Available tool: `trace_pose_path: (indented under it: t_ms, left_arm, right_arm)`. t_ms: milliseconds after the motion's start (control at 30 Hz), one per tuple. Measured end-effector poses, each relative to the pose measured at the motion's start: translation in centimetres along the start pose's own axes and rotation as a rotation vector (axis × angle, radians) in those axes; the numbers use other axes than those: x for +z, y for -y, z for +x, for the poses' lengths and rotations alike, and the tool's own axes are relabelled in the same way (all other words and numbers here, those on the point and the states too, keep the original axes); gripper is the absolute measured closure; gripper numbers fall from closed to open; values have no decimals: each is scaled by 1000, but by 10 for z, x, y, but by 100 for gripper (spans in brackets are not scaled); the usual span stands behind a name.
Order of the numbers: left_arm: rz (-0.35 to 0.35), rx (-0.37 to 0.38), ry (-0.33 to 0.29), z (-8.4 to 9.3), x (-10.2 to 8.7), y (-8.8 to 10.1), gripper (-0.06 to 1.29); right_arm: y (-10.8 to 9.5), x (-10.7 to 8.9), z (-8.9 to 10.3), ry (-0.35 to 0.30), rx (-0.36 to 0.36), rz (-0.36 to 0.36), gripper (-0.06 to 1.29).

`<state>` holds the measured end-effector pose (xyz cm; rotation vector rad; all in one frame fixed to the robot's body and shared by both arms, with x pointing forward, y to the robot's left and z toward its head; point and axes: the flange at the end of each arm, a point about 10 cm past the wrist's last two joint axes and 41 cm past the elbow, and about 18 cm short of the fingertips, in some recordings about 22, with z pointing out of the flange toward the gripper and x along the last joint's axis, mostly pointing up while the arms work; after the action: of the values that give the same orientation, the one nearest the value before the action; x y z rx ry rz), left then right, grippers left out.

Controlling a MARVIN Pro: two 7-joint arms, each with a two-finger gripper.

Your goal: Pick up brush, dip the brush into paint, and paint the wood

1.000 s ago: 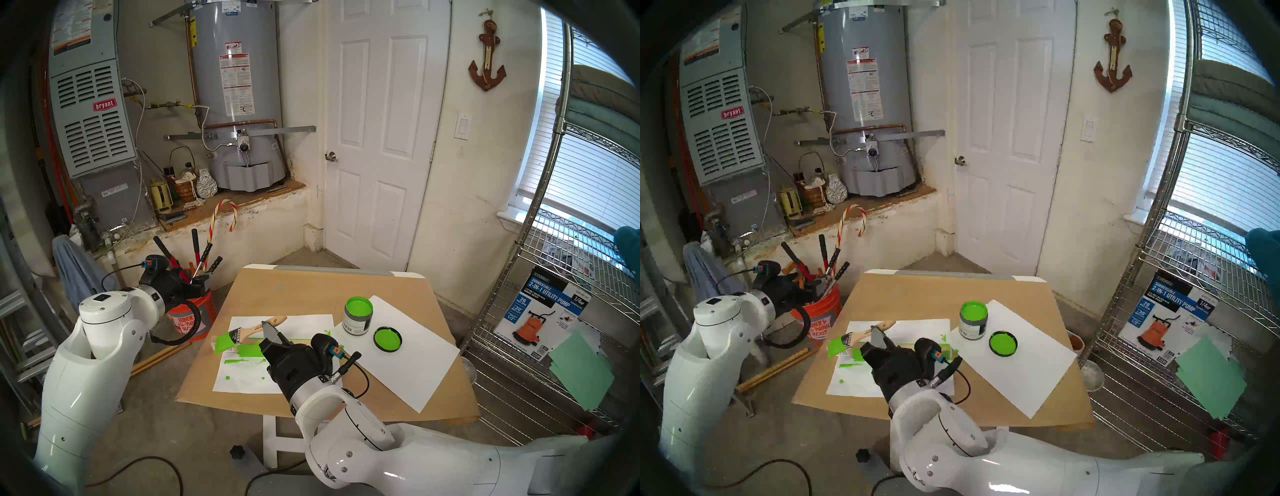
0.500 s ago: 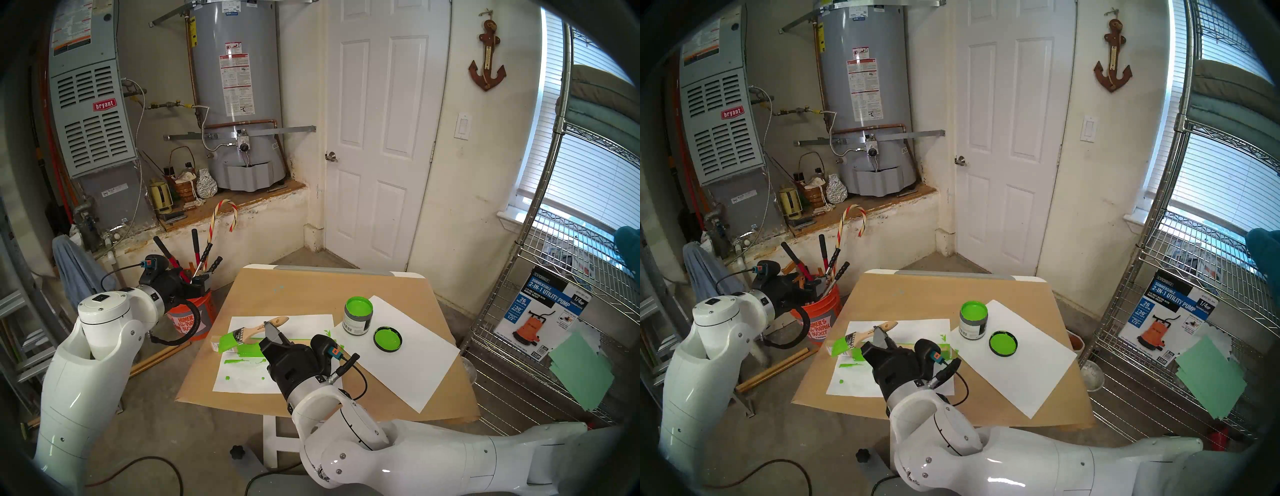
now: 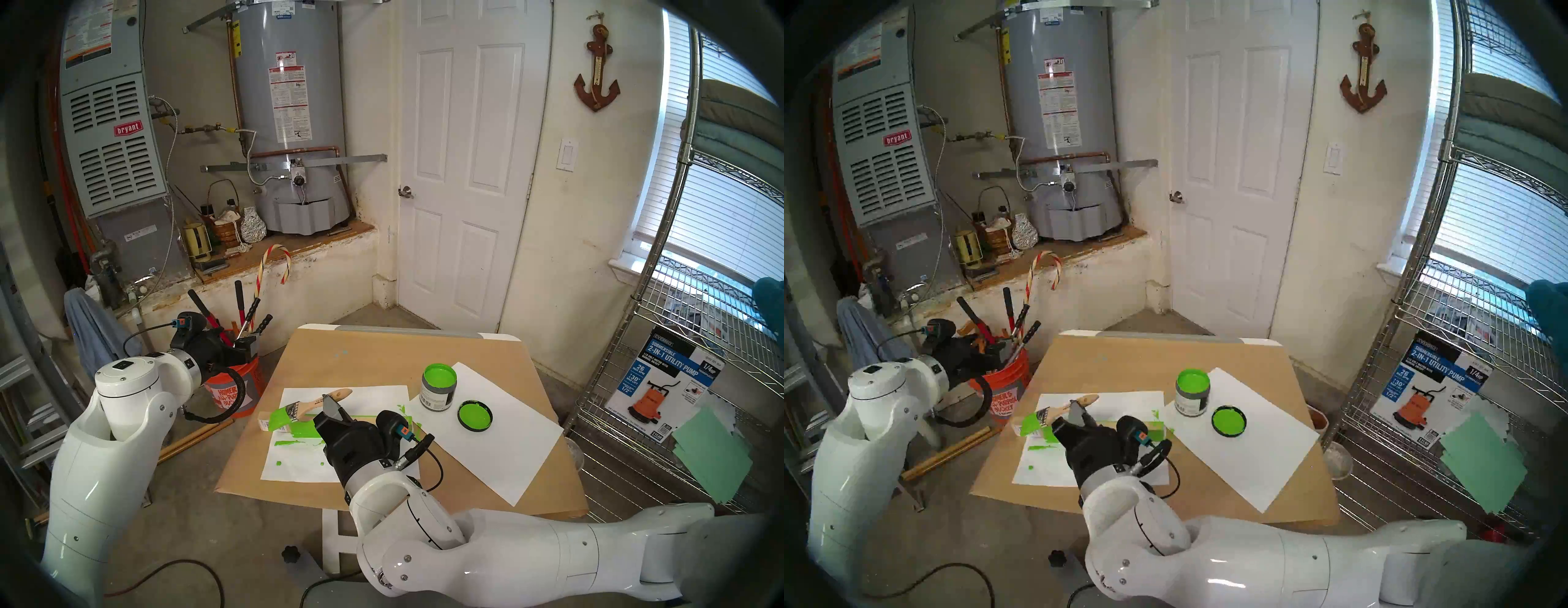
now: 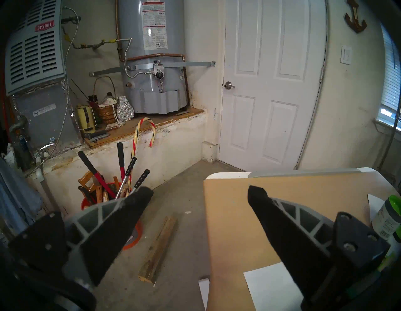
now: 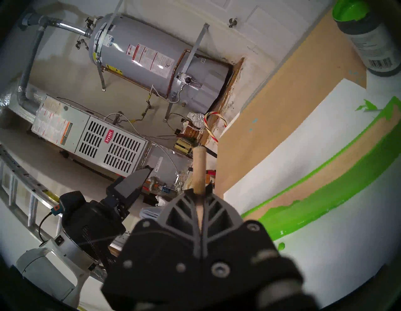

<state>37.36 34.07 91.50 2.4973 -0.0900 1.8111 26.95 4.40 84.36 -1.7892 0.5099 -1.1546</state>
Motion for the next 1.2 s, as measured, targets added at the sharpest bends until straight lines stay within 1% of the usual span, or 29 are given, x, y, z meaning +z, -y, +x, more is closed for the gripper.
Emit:
trace_pose_path:
  t_ms: [533, 767, 1200]
  left_arm:
    - [2, 2, -1, 0, 0, 0, -2]
    - [3, 3, -2, 0, 0, 0, -2]
    - [3, 3, -2, 0, 0, 0, -2]
  right_arm:
    - [2, 3, -5, -29, -9, -25, 125]
    - [3, 4, -7, -38, -22, -49, 125]
    - [6, 5, -8, -60, -26, -73, 125]
